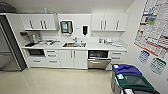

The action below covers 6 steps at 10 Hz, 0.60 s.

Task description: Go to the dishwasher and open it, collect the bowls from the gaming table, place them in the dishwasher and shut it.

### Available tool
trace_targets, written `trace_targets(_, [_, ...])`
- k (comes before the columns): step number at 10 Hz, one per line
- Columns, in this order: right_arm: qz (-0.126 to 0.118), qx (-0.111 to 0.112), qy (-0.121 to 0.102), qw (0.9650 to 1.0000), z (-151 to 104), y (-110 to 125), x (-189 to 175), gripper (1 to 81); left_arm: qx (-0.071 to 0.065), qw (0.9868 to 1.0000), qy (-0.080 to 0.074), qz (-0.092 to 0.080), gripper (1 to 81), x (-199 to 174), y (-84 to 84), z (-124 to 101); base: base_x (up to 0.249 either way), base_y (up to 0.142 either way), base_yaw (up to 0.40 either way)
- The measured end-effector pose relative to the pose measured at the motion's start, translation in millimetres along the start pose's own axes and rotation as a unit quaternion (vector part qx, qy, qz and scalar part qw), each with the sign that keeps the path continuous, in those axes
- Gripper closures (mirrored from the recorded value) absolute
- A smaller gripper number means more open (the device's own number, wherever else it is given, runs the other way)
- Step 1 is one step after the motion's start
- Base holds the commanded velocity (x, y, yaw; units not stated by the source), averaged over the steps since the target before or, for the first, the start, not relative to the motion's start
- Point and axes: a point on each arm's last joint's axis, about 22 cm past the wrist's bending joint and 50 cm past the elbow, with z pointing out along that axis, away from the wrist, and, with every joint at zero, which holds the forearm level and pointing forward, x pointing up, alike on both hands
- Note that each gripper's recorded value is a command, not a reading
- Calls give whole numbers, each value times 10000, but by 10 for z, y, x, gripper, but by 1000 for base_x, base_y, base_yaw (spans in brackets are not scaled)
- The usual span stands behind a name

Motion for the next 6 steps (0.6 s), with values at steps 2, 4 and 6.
trace_targets(2, [-7, 19, 45, 10000, 17, -18, 55, 811, -13, 9999, 103, 15, 811, 122, 13, -3, 142, -75, 0])
trace_targets(4, [-6, 15, 44, 10000, 16, -13, 60, 811, -26, 10000, 94, 14, 811, 119, 33, 2, 135, -70, 0])
trace_targets(6, [-8, 13, 39, 10000, 14, -10, 58, 811, -16, 10000, 93, 14, 811, 121, 20, -1, 123, -31, 0])
